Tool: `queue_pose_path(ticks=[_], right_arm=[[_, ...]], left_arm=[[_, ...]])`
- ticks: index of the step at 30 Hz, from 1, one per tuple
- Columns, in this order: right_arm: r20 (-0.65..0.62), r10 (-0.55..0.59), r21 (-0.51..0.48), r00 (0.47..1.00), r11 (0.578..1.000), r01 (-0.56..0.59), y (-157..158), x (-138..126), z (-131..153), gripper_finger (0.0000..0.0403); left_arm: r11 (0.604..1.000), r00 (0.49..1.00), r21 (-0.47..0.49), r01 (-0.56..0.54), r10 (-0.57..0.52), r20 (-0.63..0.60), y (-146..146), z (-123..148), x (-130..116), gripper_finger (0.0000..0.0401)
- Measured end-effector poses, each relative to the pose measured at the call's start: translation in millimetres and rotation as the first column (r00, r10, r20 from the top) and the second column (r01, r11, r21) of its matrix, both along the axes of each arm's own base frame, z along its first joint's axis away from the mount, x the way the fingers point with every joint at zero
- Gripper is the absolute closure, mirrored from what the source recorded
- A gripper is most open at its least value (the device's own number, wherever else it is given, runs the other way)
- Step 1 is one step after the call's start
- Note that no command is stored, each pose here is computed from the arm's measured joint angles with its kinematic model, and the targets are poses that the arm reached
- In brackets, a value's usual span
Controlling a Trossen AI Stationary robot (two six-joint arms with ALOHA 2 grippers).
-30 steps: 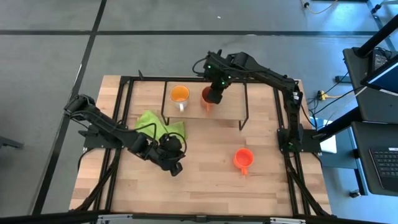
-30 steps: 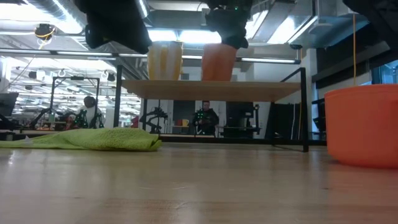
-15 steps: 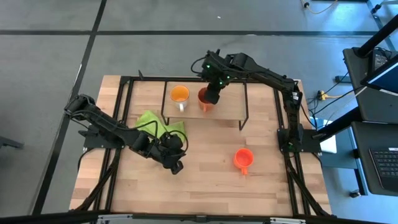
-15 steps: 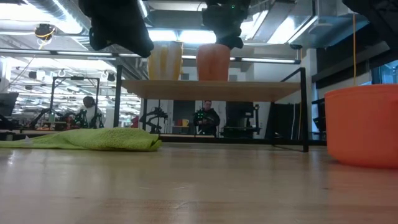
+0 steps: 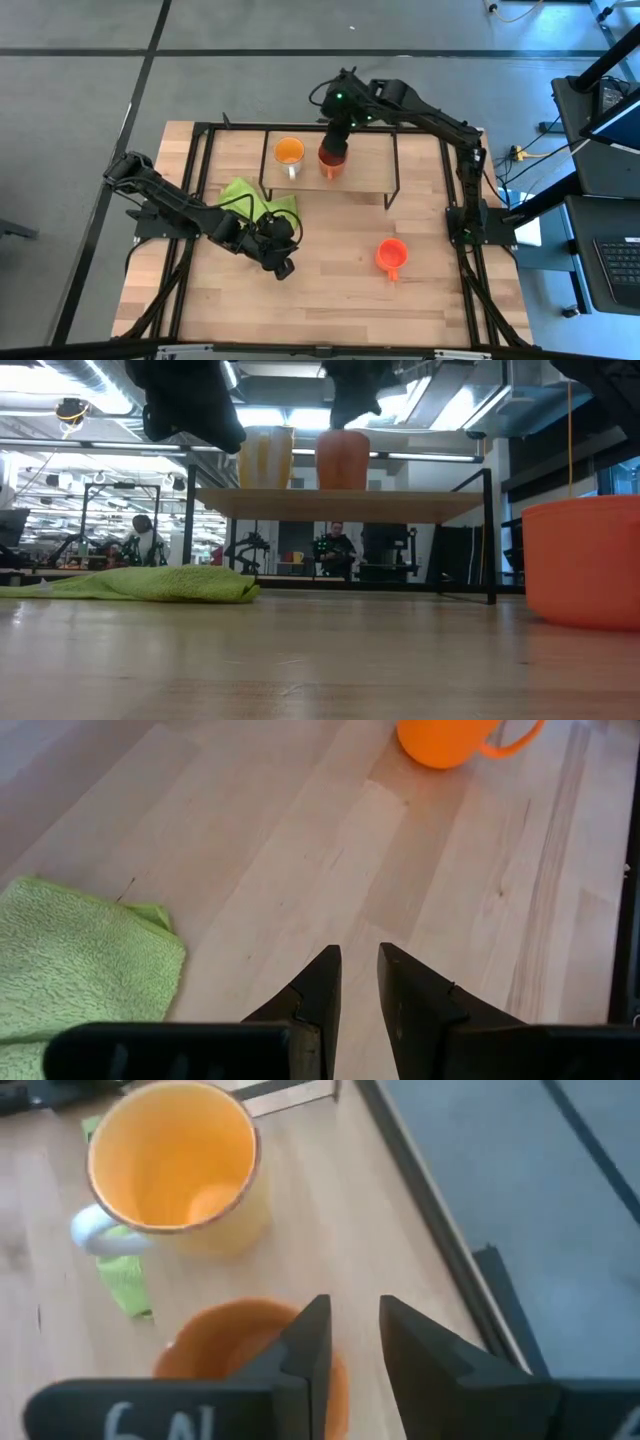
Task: Stack small to large cups/mugs on shelf
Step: Put the orange mug on the shelf
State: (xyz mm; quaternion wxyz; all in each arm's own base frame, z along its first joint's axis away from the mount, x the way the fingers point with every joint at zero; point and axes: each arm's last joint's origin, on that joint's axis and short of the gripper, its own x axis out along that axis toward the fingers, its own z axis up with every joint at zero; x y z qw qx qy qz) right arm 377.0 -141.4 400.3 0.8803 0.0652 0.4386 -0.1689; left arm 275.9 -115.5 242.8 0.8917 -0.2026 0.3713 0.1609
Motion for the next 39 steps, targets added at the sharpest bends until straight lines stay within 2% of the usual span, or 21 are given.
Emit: queue_pose_path(ticks=[3,5,9,14,18,22,27,31,39], right_arm=[[-0.013,-0.051,-0.027,0.999,0.998,0.051,9,-14,15,0.0312],[-0.071,-0.095,-0.018,0.993,0.995,0.094,18,-30,19,0.0312],[-0.188,-0.180,0.055,0.965,0.980,0.194,37,-53,19,0.0312],[-0.214,-0.196,0.068,0.957,0.974,0.215,75,-58,17,0.0320],[-0.243,-0.198,0.103,0.950,0.968,0.228,101,-53,4,0.0352],[-0.110,-0.168,0.213,0.980,0.959,0.188,121,-29,-9,0.0394],[0.085,-0.171,0.325,0.982,0.936,0.135,143,-1,-22,0.0398],[0.129,-0.246,0.322,0.961,0.926,0.195,148,6,-34,0.0399],[0.131,-0.307,0.277,0.943,0.924,0.262,147,8,-44,0.0401]], left_arm=[[1.000,1.000,0.006,0.006,-0.006,-0.003,0,0,0,0.0337],[1.000,1.000,0.008,0.007,-0.007,-0.006,0,0,0,0.0337],[0.999,1.000,0.024,0.024,-0.024,-0.009,0,0,0,0.0337],[0.998,0.999,0.051,0.044,-0.043,-0.016,4,0,1,0.0337],[0.997,0.999,0.052,0.051,-0.050,-0.020,5,0,2,0.0337],[0.994,0.997,0.070,0.081,-0.080,-0.024,4,0,2,0.0337],[0.991,0.994,0.072,0.112,-0.111,-0.022,3,0,3,0.0337],[0.991,0.993,0.066,0.119,-0.118,-0.024,3,0,2,0.0337],[0.989,0.991,0.065,0.132,-0.131,-0.025,-1,0,1,0.0337]])
